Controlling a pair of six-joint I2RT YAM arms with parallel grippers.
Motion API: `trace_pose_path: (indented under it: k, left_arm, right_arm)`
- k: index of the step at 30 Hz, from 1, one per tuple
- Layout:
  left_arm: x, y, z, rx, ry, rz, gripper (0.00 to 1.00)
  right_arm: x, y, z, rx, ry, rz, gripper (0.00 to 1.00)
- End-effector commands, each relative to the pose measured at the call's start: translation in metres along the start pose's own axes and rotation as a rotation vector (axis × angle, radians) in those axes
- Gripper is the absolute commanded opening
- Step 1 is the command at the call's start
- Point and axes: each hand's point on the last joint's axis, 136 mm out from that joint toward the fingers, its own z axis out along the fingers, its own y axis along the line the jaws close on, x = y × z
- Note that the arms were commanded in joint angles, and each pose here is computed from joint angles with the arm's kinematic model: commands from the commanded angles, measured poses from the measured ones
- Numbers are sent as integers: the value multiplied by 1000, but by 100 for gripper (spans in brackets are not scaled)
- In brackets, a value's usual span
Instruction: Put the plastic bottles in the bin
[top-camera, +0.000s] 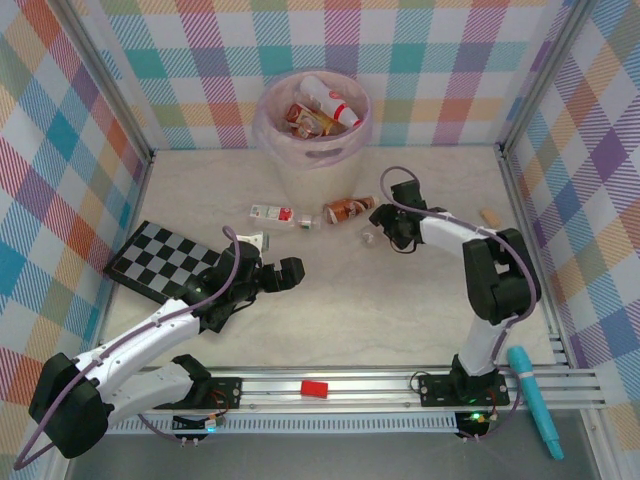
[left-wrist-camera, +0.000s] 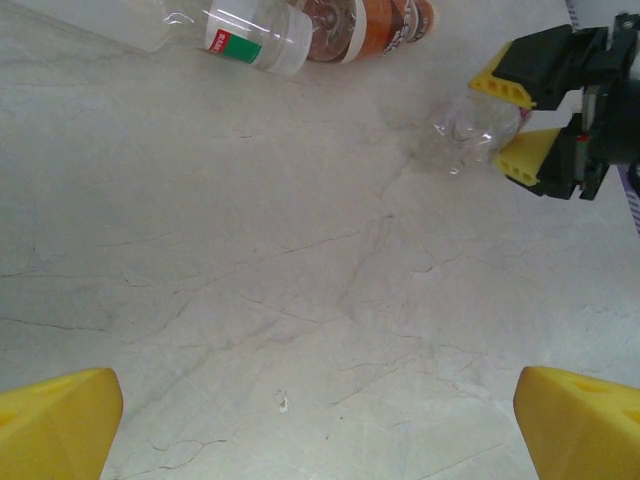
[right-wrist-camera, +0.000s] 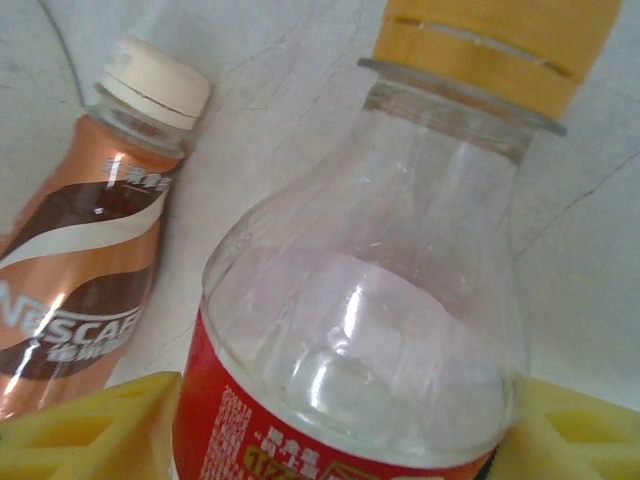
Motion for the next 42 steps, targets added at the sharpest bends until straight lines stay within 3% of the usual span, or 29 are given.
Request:
trace_pose_path:
  k: [1, 12, 22, 29, 34, 42]
  left_arm:
    - [-1, -2, 0, -7, 4, 21, 100]
    - [-6, -7, 12, 9, -4, 33, 100]
    - [-3, -9, 25, 21, 22, 23, 100]
    - [-3, -9, 22, 22, 21, 13, 100]
    - [-3, -9, 18, 21, 17, 12, 100]
    - [-5, -10, 14, 26, 4, -6, 100]
  right_arm:
    - [-10, 9, -29, -29, -56, -42, 66]
    - [-47, 19, -127, -108, -208, -177, 61]
    - [-75, 81, -203, -166, -319, -663, 56]
    - [-89, 130, -223, -254, -370, -923, 46]
    - [-112, 158, -221, -241, -456, -1075, 44]
    - [-143, 222, -221, -358, -562, -1124, 41]
